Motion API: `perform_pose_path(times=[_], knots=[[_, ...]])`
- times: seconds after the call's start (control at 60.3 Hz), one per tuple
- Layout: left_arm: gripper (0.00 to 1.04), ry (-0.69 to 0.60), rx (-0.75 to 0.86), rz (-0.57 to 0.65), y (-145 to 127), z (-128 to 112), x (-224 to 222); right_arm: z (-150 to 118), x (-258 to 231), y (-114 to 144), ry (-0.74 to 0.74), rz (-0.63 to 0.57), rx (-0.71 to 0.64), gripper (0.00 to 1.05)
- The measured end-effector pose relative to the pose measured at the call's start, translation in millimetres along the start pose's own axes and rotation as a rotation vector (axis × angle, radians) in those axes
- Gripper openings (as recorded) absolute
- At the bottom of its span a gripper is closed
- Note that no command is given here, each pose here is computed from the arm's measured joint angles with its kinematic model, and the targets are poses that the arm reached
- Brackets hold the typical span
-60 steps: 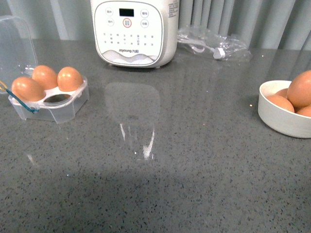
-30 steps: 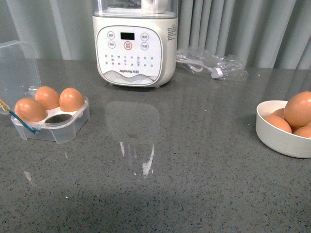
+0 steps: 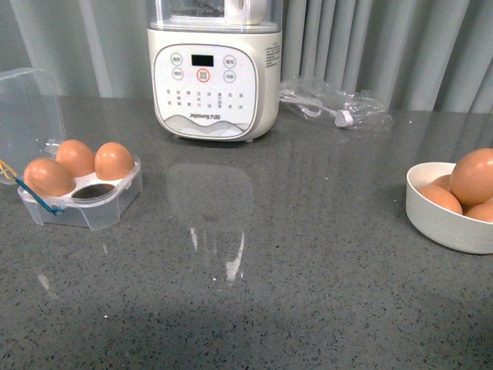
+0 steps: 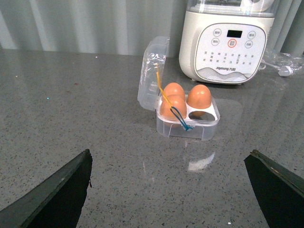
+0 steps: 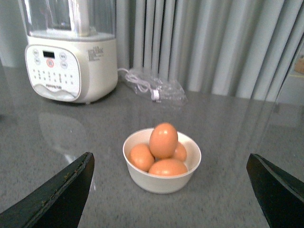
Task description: Put egg into box
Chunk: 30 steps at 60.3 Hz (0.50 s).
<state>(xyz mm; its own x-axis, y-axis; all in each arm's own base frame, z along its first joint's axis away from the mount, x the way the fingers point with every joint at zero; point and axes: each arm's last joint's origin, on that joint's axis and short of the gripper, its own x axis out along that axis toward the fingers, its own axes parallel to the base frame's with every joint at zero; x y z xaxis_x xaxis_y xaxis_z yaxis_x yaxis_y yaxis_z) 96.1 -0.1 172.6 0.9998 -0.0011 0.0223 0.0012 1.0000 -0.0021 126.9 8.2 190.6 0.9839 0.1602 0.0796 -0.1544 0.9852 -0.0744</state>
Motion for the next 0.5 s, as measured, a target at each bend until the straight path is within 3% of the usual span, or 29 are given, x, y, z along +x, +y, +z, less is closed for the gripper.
perform_pose_path(times=[0.199,0.497], knots=[[0.98,0.0,0.0,0.0,0.0,0.0,0.0,21.9,48.8,-11.1,0.008,0.01,0.022,0.97],[0.98,0.0,0.0,0.0,0.0,0.0,0.0,10.4,158.6,-30.6,0.288,-0.003,0.063,0.97]])
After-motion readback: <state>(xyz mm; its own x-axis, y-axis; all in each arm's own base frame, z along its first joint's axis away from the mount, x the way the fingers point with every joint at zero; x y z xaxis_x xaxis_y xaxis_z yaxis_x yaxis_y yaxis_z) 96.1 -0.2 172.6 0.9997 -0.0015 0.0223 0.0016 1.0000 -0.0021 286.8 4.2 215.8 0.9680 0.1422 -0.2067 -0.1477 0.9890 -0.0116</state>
